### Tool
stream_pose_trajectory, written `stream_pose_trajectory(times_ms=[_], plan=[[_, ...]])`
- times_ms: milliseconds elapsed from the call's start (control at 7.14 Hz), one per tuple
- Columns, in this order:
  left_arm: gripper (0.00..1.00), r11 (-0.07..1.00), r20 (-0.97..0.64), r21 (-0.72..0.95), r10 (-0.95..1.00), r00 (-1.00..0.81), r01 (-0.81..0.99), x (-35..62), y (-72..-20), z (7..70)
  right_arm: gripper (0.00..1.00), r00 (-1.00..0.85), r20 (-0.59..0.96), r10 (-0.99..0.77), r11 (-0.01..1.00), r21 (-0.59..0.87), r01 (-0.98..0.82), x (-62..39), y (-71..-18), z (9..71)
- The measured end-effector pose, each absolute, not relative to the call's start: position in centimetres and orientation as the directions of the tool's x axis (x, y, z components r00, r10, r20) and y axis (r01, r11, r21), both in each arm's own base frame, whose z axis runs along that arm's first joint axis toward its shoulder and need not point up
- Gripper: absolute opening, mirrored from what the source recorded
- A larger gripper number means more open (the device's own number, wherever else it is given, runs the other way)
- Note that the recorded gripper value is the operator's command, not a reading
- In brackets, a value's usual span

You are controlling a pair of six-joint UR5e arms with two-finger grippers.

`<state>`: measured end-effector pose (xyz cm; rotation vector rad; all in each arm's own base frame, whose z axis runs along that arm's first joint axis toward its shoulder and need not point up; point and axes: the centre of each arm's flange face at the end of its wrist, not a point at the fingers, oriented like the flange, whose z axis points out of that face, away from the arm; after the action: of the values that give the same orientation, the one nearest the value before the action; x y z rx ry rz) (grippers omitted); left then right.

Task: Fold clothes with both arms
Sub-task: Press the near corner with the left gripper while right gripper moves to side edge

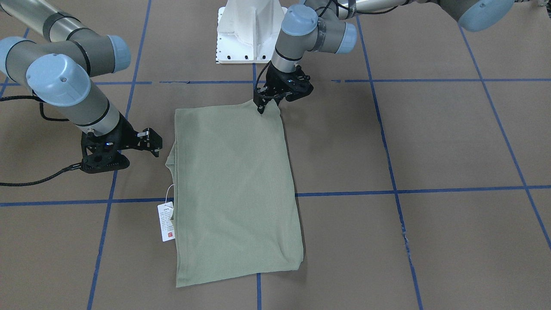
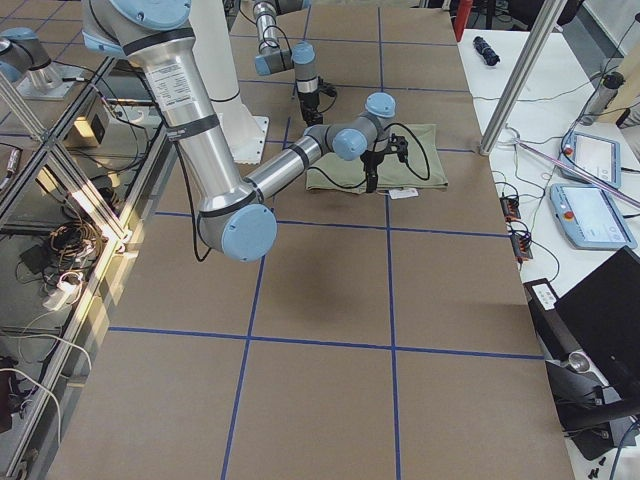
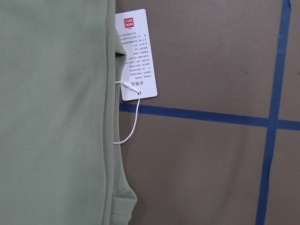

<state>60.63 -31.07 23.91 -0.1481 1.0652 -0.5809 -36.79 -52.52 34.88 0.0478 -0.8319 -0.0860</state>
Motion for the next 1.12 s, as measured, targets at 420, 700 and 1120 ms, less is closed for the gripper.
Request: stream_pose_trajectory(times_ms=[420,700,1120], plan=[[0.0,0.844,-0.786,-0.38,-0.511,0.349,0.38,59.5,-31.5,23.6,1.0,0.665,0.743,-0.068,0.998,0.056,0.039,-37.2,-52.2,34.2],[0.0,0.848,-0.786,-0.377,-0.506,0.355,0.373,58.2,-30.9,22.2,1.0,0.634,0.773,0.006,1.0,-0.003,-0.005,-39.5,-50.3,33.3],[0.0,0.862,-0.805,-0.365,-0.482,0.345,0.352,57.0,-30.3,20.3,1.0,0.536,0.794,0.288,0.957,-0.215,-0.194,-45.3,-41.7,33.3]])
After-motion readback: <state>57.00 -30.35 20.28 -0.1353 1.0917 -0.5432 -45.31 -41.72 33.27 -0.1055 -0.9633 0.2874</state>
